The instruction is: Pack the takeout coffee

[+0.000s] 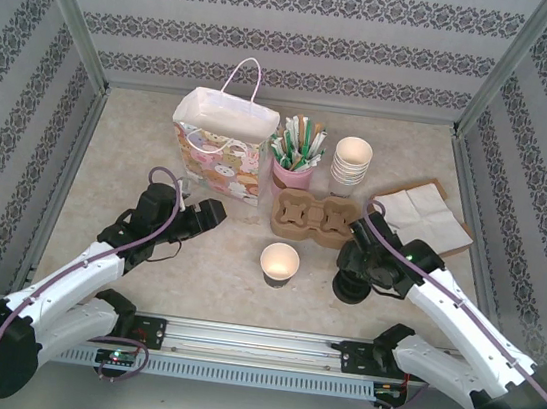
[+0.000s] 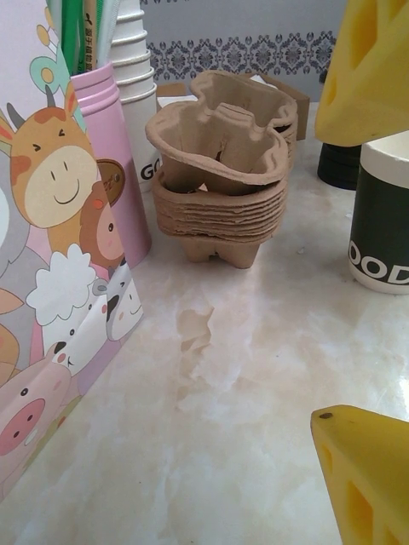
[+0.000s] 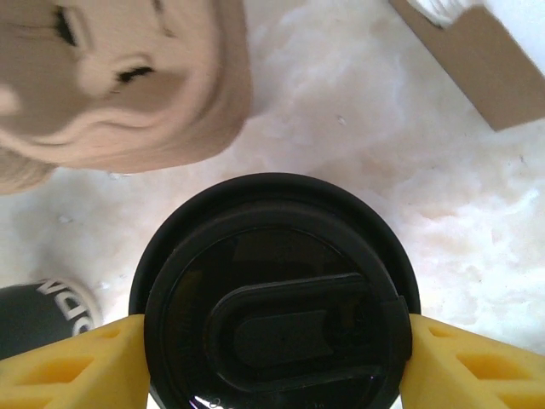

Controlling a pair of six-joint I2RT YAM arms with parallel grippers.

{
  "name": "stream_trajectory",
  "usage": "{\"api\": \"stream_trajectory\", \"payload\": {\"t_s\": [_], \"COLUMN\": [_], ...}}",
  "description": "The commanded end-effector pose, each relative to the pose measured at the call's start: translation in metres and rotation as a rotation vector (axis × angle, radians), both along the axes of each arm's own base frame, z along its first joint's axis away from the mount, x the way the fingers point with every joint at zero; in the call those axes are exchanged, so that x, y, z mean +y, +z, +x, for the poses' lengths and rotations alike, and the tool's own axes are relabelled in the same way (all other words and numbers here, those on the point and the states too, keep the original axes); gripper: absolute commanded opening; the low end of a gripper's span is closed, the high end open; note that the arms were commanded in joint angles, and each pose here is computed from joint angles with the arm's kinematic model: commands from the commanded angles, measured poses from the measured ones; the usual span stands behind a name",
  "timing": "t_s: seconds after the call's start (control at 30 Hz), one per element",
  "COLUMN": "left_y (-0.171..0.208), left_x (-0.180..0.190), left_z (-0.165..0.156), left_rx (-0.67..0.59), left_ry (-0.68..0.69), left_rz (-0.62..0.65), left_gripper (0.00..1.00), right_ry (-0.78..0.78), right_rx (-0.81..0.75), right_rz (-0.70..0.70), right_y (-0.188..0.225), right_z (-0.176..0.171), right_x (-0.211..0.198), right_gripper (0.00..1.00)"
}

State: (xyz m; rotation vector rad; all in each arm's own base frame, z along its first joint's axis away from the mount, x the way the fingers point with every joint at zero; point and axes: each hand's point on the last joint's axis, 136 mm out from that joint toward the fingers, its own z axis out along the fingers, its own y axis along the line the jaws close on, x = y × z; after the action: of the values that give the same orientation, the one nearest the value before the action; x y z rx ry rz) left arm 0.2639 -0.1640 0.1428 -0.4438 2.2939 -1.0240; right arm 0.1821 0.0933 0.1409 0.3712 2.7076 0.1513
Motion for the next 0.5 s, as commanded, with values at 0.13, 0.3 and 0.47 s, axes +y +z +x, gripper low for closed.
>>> {"api": "stream_trajectory", "payload": {"t_s": [0.13, 0.3, 0.47], "left_y": [0.004, 0.002, 0.000], "left_x": [-0.008, -0.010, -0.011], "left_z": [-0.009, -0.013, -0.015], "left_rx": [0.001, 0.012, 0.017], "left_ry": [-0.071, -0.085, -0.091], "left_rz": [0.021, 0.020, 0.023], "left_gripper": [0.79, 0.79, 0.79], "right_ry": [0.210, 0.381, 0.531], "right_rx": [-0.117, -0.156, -0.158], "right_rz": [-0.051, -0.111, -0.144], "right_y": [0.052, 0.066, 0.062], "right_z": [0.007, 0.008, -0.003], "right_x": [0.044, 0.093, 0.140], "right_gripper": [0.68, 0.68, 0.67]}}
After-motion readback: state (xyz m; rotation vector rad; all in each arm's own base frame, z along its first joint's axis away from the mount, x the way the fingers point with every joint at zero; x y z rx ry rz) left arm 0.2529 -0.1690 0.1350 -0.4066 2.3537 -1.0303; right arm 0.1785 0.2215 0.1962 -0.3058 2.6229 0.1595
